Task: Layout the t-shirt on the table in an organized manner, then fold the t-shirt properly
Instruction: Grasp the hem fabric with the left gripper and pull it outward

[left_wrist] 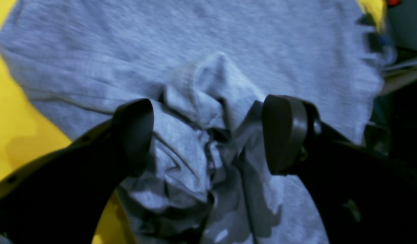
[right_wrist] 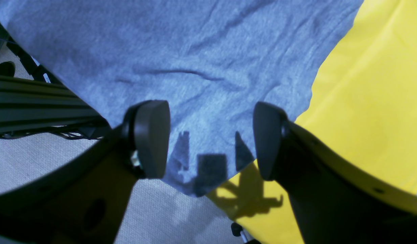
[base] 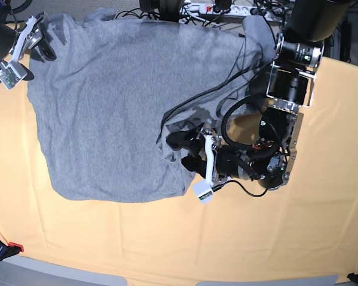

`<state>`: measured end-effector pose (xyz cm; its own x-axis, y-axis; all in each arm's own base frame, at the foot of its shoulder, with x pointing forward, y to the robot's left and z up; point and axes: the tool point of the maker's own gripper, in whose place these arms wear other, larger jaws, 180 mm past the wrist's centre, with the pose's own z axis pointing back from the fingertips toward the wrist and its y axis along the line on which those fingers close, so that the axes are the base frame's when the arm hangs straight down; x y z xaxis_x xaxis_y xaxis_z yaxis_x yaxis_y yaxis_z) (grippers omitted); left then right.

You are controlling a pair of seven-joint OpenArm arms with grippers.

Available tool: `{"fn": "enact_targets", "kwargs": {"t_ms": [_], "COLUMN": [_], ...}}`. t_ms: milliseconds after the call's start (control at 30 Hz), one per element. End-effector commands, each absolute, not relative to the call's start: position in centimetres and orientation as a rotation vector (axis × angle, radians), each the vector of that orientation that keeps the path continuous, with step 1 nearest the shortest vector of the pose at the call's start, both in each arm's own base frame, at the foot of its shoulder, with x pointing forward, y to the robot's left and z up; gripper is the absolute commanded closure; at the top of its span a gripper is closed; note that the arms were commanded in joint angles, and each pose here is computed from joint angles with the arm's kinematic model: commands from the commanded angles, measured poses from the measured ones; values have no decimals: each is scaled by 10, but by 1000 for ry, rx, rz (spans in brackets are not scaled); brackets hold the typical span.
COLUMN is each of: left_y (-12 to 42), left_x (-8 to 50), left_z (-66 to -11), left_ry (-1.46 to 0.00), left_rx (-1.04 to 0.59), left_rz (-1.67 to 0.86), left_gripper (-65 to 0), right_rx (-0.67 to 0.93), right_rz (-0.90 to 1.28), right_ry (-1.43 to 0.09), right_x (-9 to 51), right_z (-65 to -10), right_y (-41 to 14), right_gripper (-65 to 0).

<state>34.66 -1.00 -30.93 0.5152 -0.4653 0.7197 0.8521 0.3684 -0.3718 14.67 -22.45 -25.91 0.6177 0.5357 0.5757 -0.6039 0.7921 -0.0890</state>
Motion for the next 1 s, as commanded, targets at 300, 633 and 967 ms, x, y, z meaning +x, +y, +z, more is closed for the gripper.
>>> {"fn": "enact_targets", "kwargs": {"t_ms": [300,633,967], "left_y": [-12,-9,-11], "left_x": [343,355,367], "left_z": [-321,-326,-251], "left_ry": [-579,-641,-648], "left_rx": [-786,-729,-856], "left_rz": [-886,-837,-978], "left_gripper": [-494,0,0], "right_rx": [117,117,116], "right_rz": [679,679,680], "right_ry": [-647,-647,-647], "right_x": [150,150,150], "right_z": [-253,-253,-253], "right_y": [-222,-222,-222], "right_gripper": [-405,-404,-404]}}
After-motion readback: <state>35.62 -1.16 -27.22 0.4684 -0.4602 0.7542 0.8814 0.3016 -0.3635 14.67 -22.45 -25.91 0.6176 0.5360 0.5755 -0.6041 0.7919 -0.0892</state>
